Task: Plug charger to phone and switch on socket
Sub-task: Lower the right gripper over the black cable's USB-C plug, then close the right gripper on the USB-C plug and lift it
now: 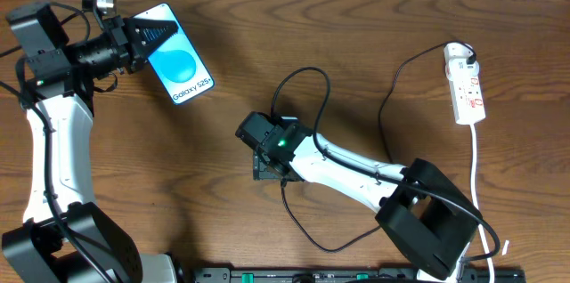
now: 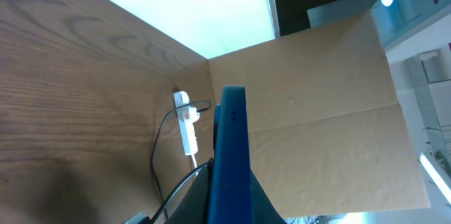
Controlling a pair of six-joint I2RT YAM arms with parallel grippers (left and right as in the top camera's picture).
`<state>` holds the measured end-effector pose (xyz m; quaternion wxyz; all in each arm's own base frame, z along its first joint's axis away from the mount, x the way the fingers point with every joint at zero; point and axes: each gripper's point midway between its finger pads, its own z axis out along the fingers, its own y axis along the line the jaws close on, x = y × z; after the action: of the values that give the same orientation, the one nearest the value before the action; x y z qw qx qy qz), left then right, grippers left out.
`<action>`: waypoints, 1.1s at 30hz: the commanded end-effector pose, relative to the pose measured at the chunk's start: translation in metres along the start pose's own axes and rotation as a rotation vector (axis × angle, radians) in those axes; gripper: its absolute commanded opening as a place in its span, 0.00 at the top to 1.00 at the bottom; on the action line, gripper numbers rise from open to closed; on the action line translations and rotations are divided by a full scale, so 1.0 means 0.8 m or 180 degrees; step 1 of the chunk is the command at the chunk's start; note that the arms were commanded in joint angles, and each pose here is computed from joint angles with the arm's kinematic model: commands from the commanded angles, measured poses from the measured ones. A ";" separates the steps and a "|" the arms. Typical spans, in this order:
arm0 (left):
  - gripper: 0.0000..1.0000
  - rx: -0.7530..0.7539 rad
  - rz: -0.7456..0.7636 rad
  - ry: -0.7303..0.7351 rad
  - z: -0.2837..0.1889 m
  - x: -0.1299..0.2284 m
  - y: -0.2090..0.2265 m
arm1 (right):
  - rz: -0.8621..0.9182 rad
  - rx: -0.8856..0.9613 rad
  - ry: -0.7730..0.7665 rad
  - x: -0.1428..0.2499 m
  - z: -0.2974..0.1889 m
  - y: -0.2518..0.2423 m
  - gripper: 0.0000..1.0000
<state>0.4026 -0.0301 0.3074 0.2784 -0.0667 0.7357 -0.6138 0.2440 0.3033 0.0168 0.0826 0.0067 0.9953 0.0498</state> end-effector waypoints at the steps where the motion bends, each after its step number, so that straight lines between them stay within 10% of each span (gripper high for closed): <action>1: 0.93 0.0107 0.0098 0.0077 -0.002 0.008 -0.014 | 0.0026 0.0106 -0.0059 -0.005 0.008 -0.001 0.19; 15: 0.93 0.0107 0.0098 0.0077 -0.002 0.008 -0.014 | 0.0017 0.0247 -0.0007 -0.001 0.032 -0.010 0.26; 22: 0.93 0.0107 0.0098 0.0076 -0.002 0.008 -0.014 | 0.0017 0.0250 -0.0003 -0.001 0.032 -0.010 0.54; 28: 0.93 0.0107 0.0098 0.0077 -0.002 0.008 -0.014 | 0.0018 0.0238 0.0018 0.001 0.032 -0.010 0.99; 33: 0.93 0.0107 0.0097 0.0076 -0.002 0.008 -0.014 | 0.0024 0.0223 0.0019 -0.001 0.031 -0.008 0.99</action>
<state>0.4026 -0.0301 0.3074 0.2784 -0.0667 0.7357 -0.6138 0.2490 0.3008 -0.0008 0.0833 0.0114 0.9961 0.0266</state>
